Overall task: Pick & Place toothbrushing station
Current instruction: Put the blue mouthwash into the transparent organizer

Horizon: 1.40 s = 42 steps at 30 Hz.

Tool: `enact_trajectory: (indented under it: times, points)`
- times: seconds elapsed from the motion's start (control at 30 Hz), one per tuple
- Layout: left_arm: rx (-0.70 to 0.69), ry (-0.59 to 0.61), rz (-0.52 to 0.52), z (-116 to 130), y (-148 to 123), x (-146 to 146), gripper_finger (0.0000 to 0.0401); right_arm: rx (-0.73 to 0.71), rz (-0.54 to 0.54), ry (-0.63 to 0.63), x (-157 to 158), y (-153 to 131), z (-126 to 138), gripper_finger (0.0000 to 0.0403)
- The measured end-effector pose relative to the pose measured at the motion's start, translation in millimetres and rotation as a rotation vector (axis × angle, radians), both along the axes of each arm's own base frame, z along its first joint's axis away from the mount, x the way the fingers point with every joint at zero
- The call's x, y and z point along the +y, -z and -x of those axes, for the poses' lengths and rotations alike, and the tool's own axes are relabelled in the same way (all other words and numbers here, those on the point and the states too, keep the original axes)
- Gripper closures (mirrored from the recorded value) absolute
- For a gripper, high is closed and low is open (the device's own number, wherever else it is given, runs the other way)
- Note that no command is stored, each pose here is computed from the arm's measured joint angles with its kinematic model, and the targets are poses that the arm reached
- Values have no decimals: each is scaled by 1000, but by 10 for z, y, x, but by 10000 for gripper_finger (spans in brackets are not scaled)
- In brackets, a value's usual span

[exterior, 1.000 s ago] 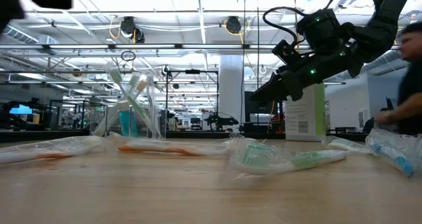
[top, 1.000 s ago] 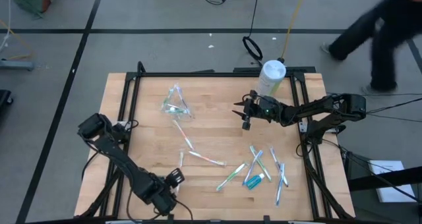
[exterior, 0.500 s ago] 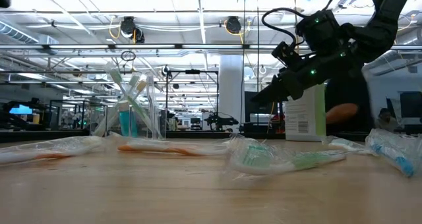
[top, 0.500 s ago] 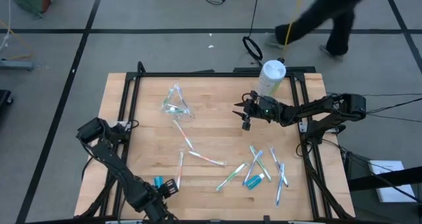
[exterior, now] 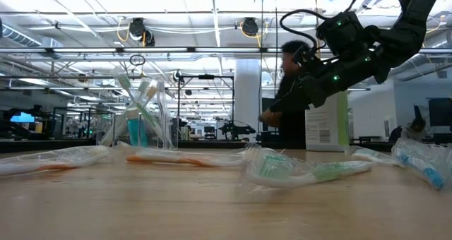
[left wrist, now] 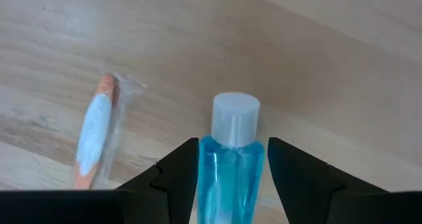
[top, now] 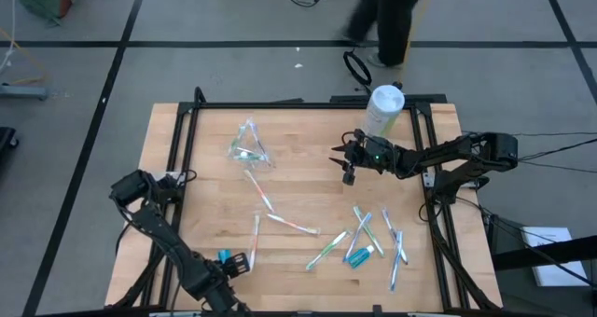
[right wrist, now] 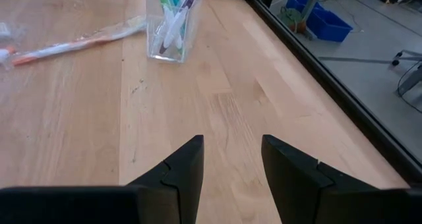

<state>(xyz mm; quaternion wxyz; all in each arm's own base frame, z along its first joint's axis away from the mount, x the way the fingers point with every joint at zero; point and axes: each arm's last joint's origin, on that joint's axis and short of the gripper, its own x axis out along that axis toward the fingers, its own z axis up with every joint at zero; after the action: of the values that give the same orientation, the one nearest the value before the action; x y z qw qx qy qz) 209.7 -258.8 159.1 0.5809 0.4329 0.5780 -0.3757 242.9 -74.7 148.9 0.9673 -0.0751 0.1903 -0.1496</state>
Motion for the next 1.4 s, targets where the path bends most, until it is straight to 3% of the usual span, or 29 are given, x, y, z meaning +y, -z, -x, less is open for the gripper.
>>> enact_trajectory:
  times: [0.73, 0.87, 0.97, 1.13, 1.3, 1.4]
  points:
    - [-78, -120, 103, -35, 166, -16, 215, -78, 126, -30, -21, -39, -65, 259]
    - [-74, -120, 97, -17, 168, -21, 242, -91, 122, -29, -29, 31, -106, 259]
    - [-56, -116, 77, 9, 169, -9, 276, -95, 57, -12, -28, 77, -111, 259]
    - [-33, -105, 3, 51, 156, 58, 318, -102, -40, -9, 40, 113, -130, 259]
    - [10, -116, -196, 125, 9, 329, 318, -130, -47, -35, 116, 87, -156, 259]
    - [-97, -187, -281, 95, -226, 519, 310, -126, -52, -47, 154, 89, -165, 259]
